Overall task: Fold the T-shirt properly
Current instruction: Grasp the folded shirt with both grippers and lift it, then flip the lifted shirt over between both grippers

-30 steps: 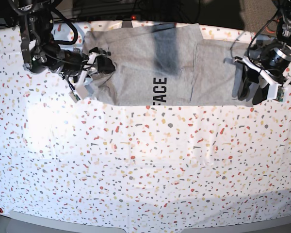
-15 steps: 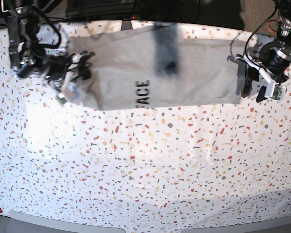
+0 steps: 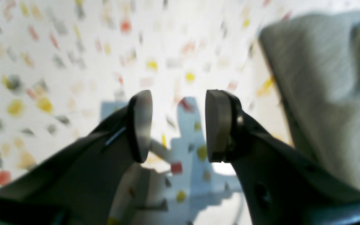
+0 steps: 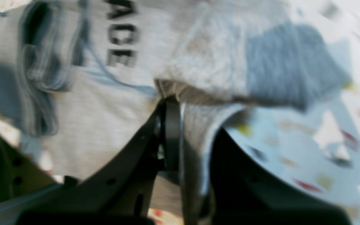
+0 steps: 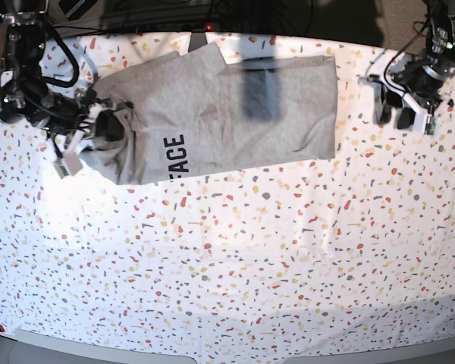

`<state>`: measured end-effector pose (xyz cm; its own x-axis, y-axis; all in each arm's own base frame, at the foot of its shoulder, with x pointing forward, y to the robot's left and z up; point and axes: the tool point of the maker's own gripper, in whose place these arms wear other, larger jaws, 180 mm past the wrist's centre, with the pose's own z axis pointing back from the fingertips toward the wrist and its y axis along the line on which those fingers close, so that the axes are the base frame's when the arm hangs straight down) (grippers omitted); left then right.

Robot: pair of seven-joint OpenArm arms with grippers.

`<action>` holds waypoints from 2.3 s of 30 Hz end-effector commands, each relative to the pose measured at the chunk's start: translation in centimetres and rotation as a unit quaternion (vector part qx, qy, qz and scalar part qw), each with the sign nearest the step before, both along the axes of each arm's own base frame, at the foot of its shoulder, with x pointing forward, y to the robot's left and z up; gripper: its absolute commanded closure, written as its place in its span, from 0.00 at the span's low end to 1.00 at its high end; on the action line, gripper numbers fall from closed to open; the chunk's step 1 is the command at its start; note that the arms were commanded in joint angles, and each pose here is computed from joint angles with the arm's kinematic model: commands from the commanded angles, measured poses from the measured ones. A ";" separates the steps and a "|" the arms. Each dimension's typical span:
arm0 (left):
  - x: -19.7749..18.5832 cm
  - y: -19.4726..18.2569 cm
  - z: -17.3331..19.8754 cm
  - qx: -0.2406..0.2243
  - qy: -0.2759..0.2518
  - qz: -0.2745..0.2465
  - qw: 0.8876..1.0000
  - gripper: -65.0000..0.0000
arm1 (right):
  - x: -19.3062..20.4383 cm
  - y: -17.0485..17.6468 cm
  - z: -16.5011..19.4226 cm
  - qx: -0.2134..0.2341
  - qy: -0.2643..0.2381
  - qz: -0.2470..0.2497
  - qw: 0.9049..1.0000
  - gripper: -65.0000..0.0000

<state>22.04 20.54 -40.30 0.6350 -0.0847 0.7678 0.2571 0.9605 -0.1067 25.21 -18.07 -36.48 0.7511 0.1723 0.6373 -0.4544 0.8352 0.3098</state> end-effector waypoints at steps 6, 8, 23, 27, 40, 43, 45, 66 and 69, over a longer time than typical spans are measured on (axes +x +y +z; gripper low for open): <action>-0.7 -3.1 -0.1 -0.062 -0.001 -0.040 0.997 0.59 | 0.8 9.2 4.6 0.061 -0.078 0.090 0.991 1.00; -0.9 -4.1 -0.3 -0.069 0.003 -0.052 0.996 0.59 | 1.1 12.1 5.7 0.078 -0.095 0.111 0.986 1.00; -1.5 -7.2 -0.6 -0.090 0.008 -0.087 0.992 0.59 | -0.8 30.8 10.1 0.139 -0.145 0.248 0.948 1.00; -1.5 -7.3 -0.6 -0.090 0.008 -0.087 0.992 0.59 | -1.4 33.4 10.3 0.134 -0.152 0.262 0.944 1.00; -0.5 -6.6 0.0 -0.079 -0.004 -0.091 0.993 0.59 | -2.2 35.3 10.1 0.192 -0.121 0.272 0.935 0.61; 0.0 -4.8 0.2 -0.059 -0.007 -0.079 0.995 0.59 | -2.8 35.6 10.9 0.216 -0.109 0.285 0.928 0.59; 0.4 -3.0 0.4 -0.038 -0.009 -0.066 0.997 0.59 | -3.1 35.9 11.9 0.241 -0.104 0.294 0.919 0.59; 1.0 2.1 7.5 -0.192 -0.034 -0.014 0.981 0.76 | 4.1 28.6 9.5 0.101 -0.143 0.225 0.959 0.86; 0.0 -0.2 6.8 -0.249 -0.005 -0.017 0.968 0.99 | 4.8 25.9 7.4 0.041 -0.142 0.216 0.965 1.00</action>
